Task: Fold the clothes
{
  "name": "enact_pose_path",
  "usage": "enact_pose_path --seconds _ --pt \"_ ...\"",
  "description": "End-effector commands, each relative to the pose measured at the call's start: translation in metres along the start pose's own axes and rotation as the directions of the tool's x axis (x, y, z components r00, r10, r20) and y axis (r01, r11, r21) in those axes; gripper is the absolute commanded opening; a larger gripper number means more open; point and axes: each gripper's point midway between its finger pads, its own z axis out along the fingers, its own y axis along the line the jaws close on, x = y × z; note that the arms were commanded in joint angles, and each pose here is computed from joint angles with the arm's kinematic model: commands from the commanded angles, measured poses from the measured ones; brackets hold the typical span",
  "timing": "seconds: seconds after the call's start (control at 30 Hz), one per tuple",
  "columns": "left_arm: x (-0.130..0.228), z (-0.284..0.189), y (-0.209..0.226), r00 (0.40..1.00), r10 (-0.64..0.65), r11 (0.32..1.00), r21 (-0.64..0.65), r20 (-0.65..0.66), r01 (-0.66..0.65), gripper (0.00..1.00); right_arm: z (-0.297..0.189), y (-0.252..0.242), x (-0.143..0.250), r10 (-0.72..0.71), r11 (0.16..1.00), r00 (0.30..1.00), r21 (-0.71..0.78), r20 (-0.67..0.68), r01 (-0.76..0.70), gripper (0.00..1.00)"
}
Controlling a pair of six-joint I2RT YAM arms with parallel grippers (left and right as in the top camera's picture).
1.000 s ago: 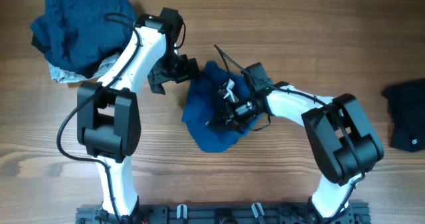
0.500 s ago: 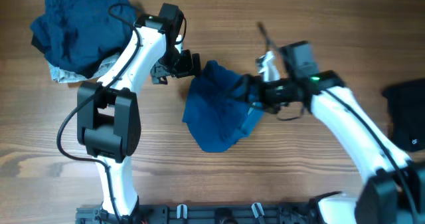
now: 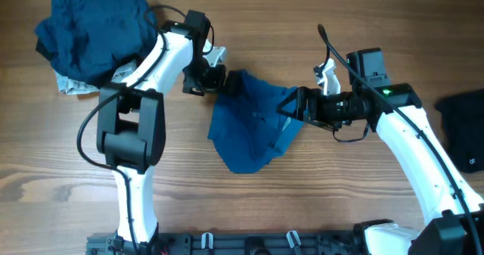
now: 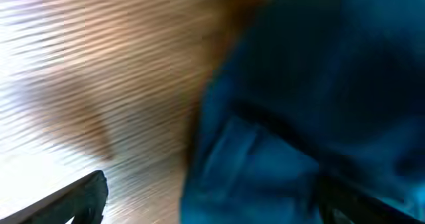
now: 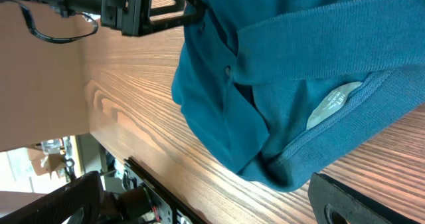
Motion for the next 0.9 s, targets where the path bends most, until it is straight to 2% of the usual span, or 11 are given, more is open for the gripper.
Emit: enact_pose_path --seconds 0.0,0.1,0.23,0.33,0.53,0.63,0.67,0.7,0.83,0.87 --pt "0.005 0.01 -0.021 0.986 0.169 0.97 0.176 -0.007 -0.165 1.0 -0.002 0.001 -0.003 -0.034 0.999 0.999 0.008 0.011 0.034 0.99" --pt "0.014 0.017 -0.027 0.977 0.209 0.951 0.239 -0.032 -0.195 1.0 -0.002 0.0 -0.001 -0.039 0.999 0.999 0.01 0.004 0.039 1.0" --pt "0.034 0.012 -0.046 0.948 0.316 0.883 0.38 -0.04 -0.278 1.0 -0.002 0.0 0.0 -0.045 0.999 0.999 0.011 0.002 0.045 1.0" --pt "0.046 0.01 -0.049 0.934 0.35 0.863 0.41 -0.066 -0.294 1.0 -0.002 0.0 0.0 -0.046 0.999 0.999 0.011 0.001 0.046 0.99" --pt "0.049 0.031 -0.047 0.951 0.287 0.867 0.454 -0.118 -0.206 1.0 -0.002 -0.001 0.002 -0.045 0.999 0.999 0.014 -0.006 0.045 1.0" --pt "0.038 0.045 -0.041 0.975 0.166 0.901 0.426 -0.147 -0.089 0.99 0.0 -0.021 0.006 0.059 0.992 0.998 0.108 0.0 -0.059 0.99" --pt "0.03 0.051 -0.039 0.984 0.105 0.912 0.41 -0.146 -0.037 0.96 0.001 -0.041 0.01 0.141 0.971 0.99 0.194 0.019 -0.142 1.0" --pt "0.027 0.054 -0.039 0.985 0.087 0.914 0.405 -0.146 -0.021 0.95 0.001 -0.043 0.011 0.145 0.968 0.989 0.203 0.019 -0.146 1.0" --pt "0.029 0.062 -0.045 0.982 0.105 0.917 0.396 -0.156 -0.035 0.9 0.002 -0.045 0.013 0.146 0.968 0.989 0.206 0.013 -0.146 1.0" --pt "0.03 0.063 -0.049 0.98 0.116 0.917 0.396 -0.159 -0.044 0.84 0.002 -0.045 0.013 0.141 0.969 0.99 0.206 0.012 -0.14 1.0"
